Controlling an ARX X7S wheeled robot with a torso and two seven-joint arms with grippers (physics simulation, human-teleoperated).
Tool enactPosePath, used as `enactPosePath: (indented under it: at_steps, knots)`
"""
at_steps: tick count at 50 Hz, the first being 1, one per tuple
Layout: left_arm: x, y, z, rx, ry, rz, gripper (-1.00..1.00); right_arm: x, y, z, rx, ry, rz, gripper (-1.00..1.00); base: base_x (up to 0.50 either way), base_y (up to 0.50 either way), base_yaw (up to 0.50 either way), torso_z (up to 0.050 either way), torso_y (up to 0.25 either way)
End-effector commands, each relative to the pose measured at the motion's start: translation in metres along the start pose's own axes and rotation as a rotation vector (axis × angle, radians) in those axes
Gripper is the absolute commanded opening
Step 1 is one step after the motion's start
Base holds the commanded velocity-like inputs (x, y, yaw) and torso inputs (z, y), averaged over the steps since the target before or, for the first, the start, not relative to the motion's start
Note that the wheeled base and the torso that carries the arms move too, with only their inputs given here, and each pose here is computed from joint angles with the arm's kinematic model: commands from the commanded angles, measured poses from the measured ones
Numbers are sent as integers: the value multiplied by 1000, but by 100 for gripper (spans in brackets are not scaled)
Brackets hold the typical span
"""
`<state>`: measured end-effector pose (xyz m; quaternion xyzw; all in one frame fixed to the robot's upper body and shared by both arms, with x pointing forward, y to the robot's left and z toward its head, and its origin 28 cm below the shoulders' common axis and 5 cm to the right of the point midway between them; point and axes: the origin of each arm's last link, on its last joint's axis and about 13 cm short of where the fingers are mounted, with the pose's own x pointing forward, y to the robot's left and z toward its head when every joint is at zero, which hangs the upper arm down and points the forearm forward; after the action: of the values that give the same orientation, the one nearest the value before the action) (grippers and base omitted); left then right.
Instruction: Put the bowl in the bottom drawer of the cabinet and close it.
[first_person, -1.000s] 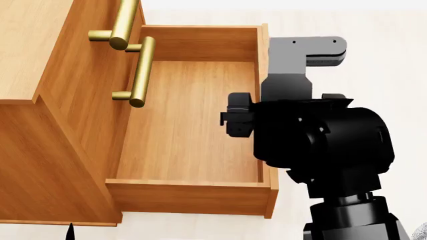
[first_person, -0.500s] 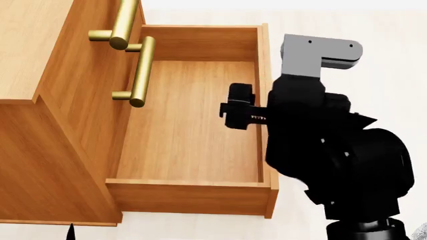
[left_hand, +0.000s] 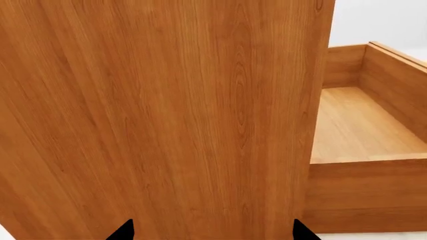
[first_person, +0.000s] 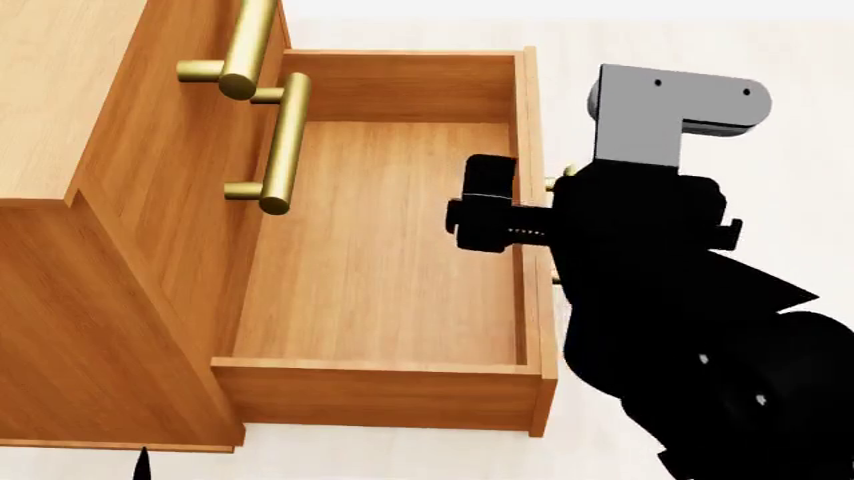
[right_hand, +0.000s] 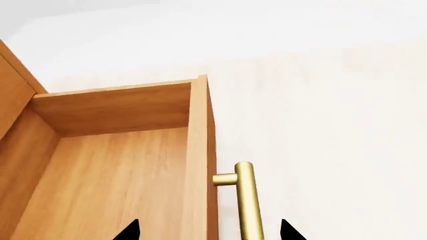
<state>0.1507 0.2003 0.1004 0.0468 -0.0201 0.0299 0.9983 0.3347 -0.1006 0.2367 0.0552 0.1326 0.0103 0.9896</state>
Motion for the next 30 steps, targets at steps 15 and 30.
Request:
enactPosePath:
  at_steps: [15,30]
  knots:
    - [0,1,5,-31,-25,-12,100,-82,-33,-15,69,-331,92,100,0,0,0,0,0]
    - [1,0,4,-27,-27,-15,100,-117,-68,-55,180,-358,22,100,0,0,0,0,0]
